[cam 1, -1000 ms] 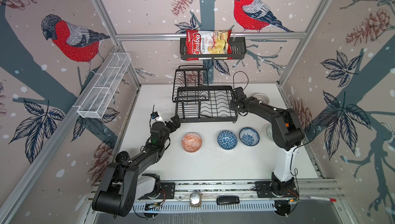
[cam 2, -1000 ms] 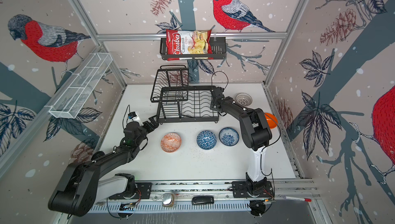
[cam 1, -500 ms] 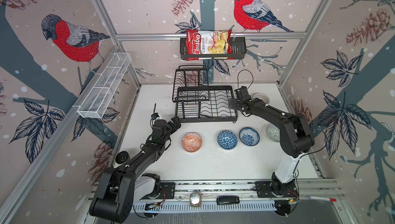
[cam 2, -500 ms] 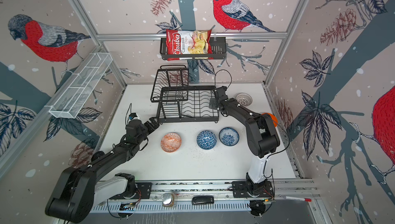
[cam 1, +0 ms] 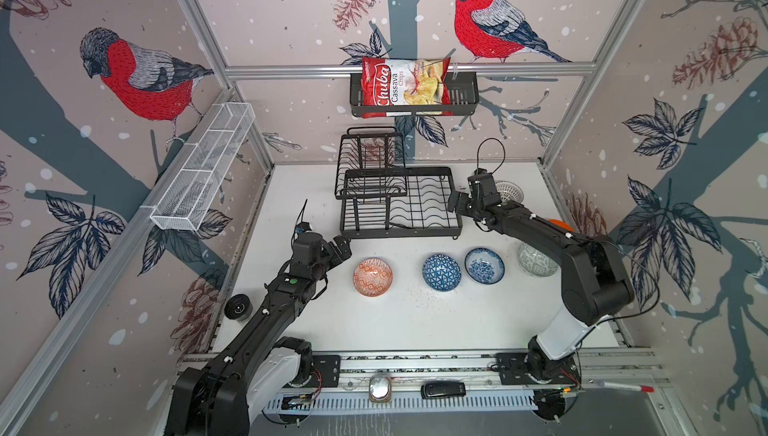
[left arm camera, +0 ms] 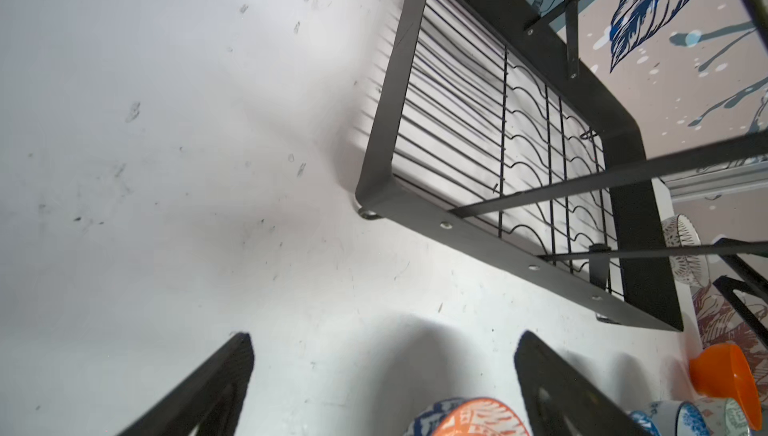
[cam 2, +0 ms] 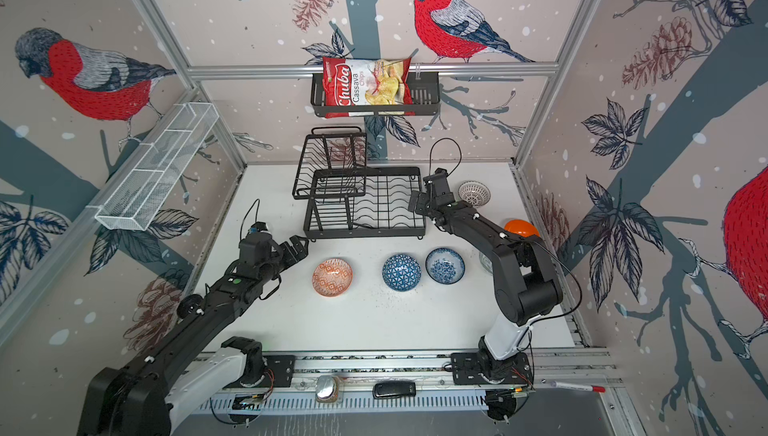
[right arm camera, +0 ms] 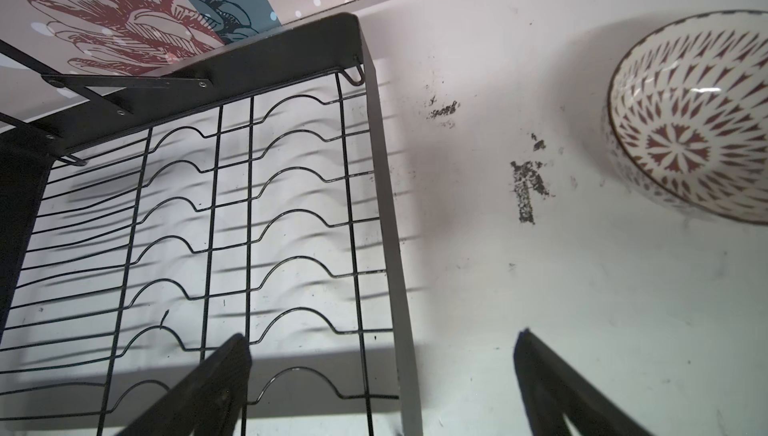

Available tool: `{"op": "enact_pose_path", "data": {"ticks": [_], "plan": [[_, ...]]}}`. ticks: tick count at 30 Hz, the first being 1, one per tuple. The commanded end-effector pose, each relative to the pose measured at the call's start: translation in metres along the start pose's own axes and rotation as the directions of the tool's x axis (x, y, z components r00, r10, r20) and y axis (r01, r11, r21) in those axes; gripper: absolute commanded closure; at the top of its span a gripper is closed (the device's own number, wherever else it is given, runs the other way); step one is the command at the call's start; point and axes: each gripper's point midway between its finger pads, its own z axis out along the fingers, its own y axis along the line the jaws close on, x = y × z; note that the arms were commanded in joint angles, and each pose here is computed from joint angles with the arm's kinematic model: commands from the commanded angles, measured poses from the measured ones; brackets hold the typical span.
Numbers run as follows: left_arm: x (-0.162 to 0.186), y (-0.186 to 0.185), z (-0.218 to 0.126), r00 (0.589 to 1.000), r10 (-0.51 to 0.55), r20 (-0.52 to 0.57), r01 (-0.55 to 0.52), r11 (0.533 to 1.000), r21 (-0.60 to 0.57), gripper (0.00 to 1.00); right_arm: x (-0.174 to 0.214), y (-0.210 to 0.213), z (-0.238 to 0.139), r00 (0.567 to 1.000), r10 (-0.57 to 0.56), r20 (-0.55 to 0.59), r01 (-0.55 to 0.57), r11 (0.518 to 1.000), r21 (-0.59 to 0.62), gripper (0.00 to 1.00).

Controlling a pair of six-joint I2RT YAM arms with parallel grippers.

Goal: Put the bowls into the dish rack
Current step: 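Release the rack with the right gripper while the left gripper lowers to a bowl, then grasp the orange-and-white patterned bowl rim with the left gripper and lift it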

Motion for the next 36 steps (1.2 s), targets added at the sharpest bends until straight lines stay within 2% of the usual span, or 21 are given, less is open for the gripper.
{"op": "enact_pose_path", "data": {"ticks": [1,5,8,13,20,27,36], "plan": [[0.021,0.001,-0.003,0.996,0.030,-0.087,-0.029,0.999,0.013,0.02,-0.022,0.011,-0.017,0.993,-0.014,0.121,0.011,1.000,0.023,0.00],[0.045,-0.008,0.001,0.984,0.059,-0.165,-0.052,0.997,0.048,0.02,-0.016,0.015,-0.029,0.985,-0.056,0.165,0.042,0.995,0.089,0.00],[0.059,-0.010,0.003,0.976,0.099,-0.196,-0.096,0.995,0.025,0.03,-0.013,0.014,-0.038,0.981,-0.055,0.185,0.034,0.993,0.114,0.00],[0.064,-0.008,0.000,0.972,0.121,-0.202,-0.122,0.992,0.009,0.05,-0.012,0.008,-0.054,0.970,-0.029,0.243,0.008,0.996,0.088,0.00],[0.081,-0.005,0.010,0.951,0.160,-0.266,-0.167,0.986,-0.006,0.27,-0.004,0.005,-0.061,0.967,-0.011,0.253,-0.008,0.997,0.073,0.00],[0.086,-0.002,0.013,0.942,0.190,-0.276,-0.205,0.979,-0.025,0.36,-0.005,0.002,-0.078,0.945,-0.035,0.327,-0.021,0.986,0.164,0.00],[0.089,-0.001,0.021,0.936,0.195,-0.292,-0.216,0.976,-0.038,0.49,-0.018,0.005,-0.083,0.918,-0.041,0.393,-0.024,0.987,0.160,0.00]]}}
